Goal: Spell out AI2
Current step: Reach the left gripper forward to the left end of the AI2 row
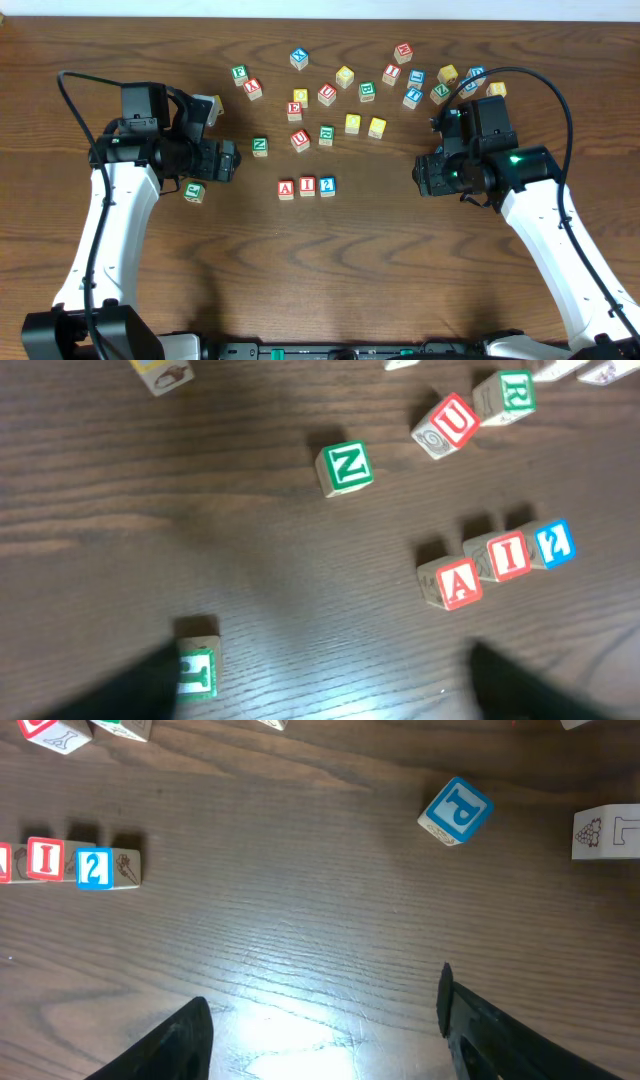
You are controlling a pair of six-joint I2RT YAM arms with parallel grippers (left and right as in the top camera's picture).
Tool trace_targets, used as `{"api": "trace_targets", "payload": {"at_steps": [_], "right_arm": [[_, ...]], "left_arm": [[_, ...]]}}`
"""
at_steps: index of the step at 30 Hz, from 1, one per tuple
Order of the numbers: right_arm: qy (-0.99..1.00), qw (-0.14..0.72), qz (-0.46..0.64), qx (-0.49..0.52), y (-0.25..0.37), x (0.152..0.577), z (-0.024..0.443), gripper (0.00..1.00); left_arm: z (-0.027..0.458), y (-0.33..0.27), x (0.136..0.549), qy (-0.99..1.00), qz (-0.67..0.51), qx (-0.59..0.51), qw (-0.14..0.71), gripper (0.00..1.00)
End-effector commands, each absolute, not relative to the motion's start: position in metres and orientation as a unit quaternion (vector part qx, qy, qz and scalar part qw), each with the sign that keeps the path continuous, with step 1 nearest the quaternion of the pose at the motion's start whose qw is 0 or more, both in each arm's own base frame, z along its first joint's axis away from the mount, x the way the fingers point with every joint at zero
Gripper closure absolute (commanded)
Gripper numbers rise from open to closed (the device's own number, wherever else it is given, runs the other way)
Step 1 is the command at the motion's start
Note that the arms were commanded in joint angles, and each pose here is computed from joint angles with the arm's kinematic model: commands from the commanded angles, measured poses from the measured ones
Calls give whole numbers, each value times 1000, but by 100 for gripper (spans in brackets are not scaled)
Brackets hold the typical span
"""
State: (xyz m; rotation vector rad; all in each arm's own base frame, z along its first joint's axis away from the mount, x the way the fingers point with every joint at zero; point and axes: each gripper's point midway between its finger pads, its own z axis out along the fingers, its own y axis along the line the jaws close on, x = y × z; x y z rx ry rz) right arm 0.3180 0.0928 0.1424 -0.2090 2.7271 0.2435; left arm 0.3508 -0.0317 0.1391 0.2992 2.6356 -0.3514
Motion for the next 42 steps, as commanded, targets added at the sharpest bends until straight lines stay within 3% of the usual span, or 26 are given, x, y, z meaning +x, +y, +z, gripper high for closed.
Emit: {"api": "trace_targets", "payload": {"at_steps": [1,5,9,20,24,29,42], "right_arm": [[973,201,82,-76,90,318,144,31],[973,201,83,-76,90,318,144,31],[973,202,83,-76,90,319,144,31],[971,210,86,-69,91,323,146,28],[972,210,86,-67,91,323,146,25],[972,210,87,-61,91,323,146,1],[971,212,87,-62,91,324,147,1]], "left_arm": [[136,-36,349,958,-141,107,224,36],[121,-26,345,970,-118,72,200,41],[101,-24,337,978,-116,47,168,55],[53,-53,325,990,-93,57,88,67],[46,-63,326,991,-82,67,85,68],[38,-66,330,992,-73,62,84,69],[25,-58,331,993,-52,56,88,69]]}}
